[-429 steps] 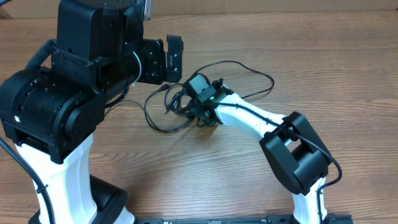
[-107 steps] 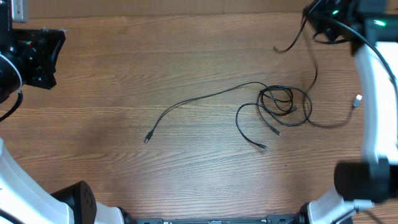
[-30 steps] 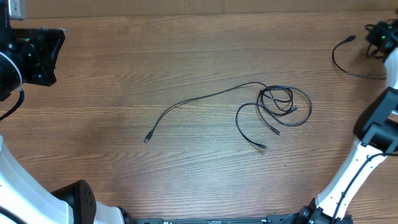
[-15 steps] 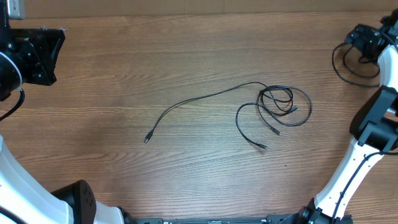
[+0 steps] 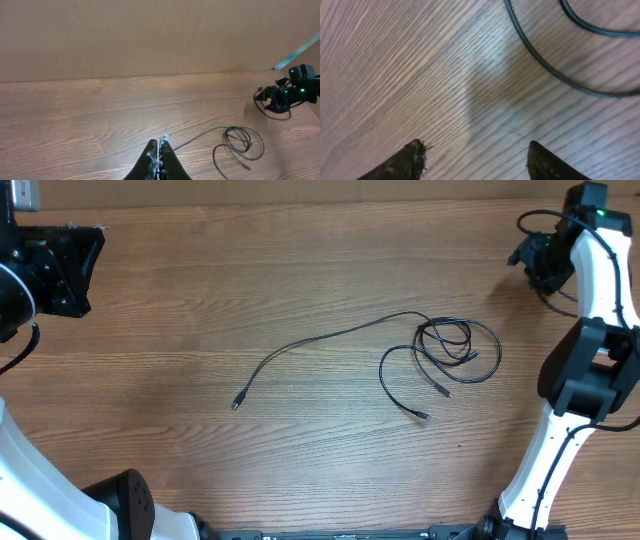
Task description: Untangle cables
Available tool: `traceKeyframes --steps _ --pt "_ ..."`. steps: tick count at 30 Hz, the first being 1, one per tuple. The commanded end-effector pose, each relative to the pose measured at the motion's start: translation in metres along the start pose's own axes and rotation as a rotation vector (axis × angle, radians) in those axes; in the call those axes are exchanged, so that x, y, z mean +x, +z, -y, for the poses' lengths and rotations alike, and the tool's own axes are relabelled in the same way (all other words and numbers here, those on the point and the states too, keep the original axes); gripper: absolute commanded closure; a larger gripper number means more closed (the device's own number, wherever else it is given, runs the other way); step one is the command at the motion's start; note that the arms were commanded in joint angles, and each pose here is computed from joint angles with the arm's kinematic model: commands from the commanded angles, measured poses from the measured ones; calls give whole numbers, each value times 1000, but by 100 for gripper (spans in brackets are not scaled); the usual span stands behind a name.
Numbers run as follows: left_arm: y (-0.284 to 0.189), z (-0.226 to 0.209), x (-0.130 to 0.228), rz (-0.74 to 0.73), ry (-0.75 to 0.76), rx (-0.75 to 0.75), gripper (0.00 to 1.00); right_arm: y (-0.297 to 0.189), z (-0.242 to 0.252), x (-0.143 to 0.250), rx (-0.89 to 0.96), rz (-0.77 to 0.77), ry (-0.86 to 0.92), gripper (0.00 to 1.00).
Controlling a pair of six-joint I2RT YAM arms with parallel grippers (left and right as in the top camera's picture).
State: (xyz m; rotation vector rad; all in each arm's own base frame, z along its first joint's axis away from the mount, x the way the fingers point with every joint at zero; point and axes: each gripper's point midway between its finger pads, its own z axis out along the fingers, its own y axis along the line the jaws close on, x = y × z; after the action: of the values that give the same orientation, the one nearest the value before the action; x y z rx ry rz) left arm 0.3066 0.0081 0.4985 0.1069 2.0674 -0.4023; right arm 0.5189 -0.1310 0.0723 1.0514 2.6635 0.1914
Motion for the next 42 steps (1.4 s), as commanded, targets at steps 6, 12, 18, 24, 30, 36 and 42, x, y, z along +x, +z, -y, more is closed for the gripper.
traceKeyframes --steps 6,12,18,24,30,36,42 --pt "1 1 -1 1 4 3 96 -12 35 -36 61 138 183 96" --pt "1 1 -1 1 4 3 96 15 36 -19 77 102 172 96" --pt "2 6 -1 2 2 26 96 48 34 -12 56 127 152 96" --pt "4 13 0 -5 14 46 96 55 49 -26 79 193 139 96" --pt "6 17 0 -9 22 58 96 49 71 -58 69 284 66 96" --pt "6 17 0 -9 21 58 96 36 106 -96 58 391 122 96" --pt "6 18 0 -9 17 59 96 38 100 -86 -4 329 79 96"
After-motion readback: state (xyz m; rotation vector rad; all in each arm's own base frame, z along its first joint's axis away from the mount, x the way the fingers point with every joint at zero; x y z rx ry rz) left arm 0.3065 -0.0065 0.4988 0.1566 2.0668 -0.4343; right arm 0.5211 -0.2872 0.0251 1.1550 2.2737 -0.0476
